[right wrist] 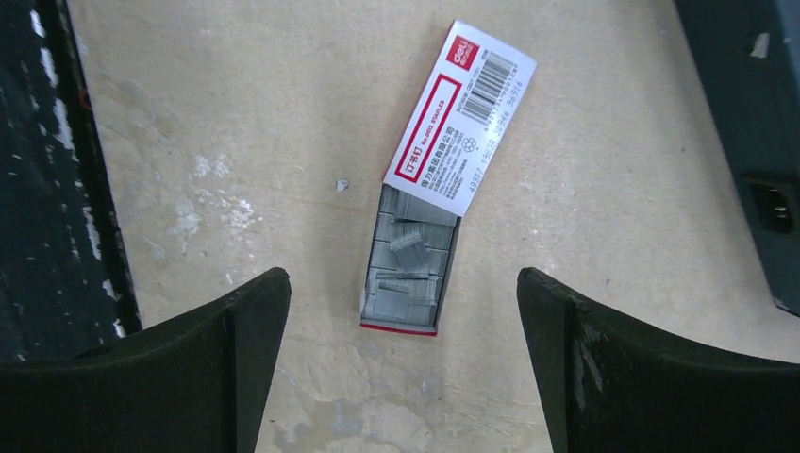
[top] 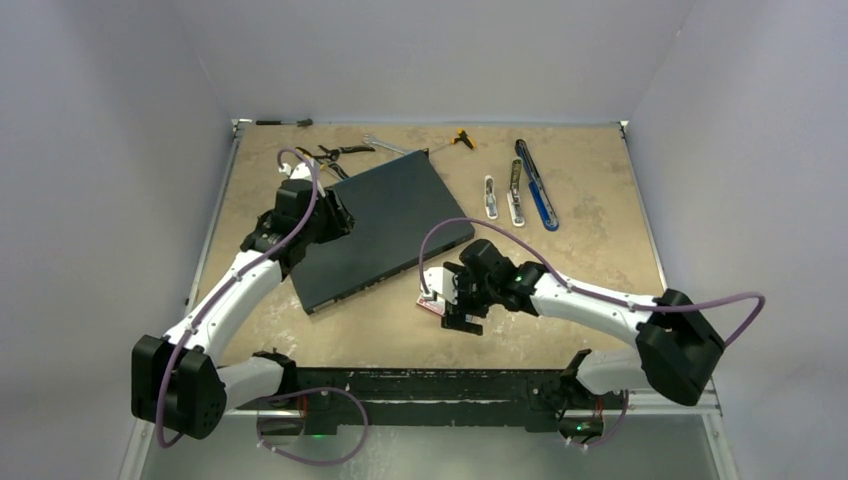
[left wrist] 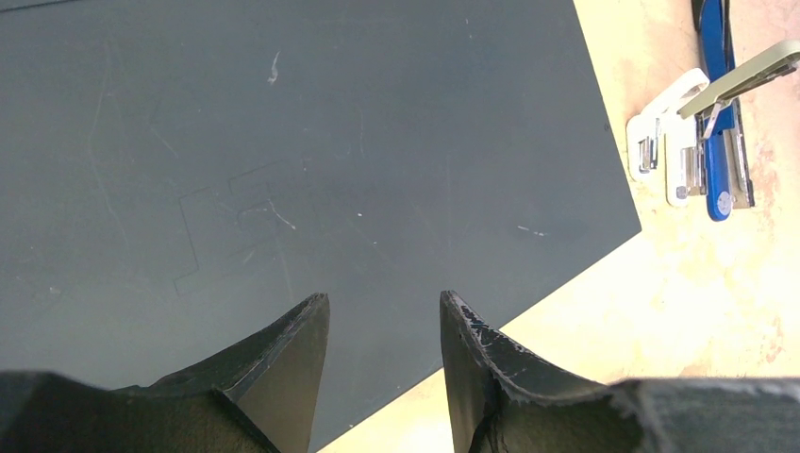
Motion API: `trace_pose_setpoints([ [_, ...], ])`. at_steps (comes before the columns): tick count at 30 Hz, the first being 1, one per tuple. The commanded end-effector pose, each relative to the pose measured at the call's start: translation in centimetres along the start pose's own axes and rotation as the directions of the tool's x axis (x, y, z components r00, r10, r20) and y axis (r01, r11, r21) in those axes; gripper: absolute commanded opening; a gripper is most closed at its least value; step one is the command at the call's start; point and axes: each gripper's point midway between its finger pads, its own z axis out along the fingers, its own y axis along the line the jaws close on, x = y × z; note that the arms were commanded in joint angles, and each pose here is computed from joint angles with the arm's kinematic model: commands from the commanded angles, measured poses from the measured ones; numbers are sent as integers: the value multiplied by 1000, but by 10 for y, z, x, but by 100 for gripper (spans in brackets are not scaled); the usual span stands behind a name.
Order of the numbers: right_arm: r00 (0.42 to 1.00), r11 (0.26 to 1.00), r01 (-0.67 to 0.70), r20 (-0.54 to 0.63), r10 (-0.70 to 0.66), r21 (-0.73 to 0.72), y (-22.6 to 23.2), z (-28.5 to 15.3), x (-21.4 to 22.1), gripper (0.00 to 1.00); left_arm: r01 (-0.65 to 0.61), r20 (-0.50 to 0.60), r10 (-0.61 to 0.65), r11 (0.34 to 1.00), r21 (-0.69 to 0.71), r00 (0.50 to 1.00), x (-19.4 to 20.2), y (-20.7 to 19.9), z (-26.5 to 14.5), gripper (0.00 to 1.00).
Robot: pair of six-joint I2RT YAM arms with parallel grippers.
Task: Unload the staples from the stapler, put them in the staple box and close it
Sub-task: Close the staple box at the center of the board.
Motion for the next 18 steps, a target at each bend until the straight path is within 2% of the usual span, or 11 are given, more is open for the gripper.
trace_pose_setpoints([
  [1, 999, 999, 34, -10, -34, -15, -3, 12, 10, 92, 31, -1, -31, 999, 24, 1000, 1, -4, 3, 45],
  [11, 997, 999, 25, -76, -28, -39, -9, 24, 31, 91, 29, -14, -29, 999, 16, 999, 5, -2, 5, 45],
  [18, 993, 998, 21, -118, -28, -58, -7, 23, 41, 86, -26, -22, 29, 994, 105, 999, 3, -22, 6, 45],
])
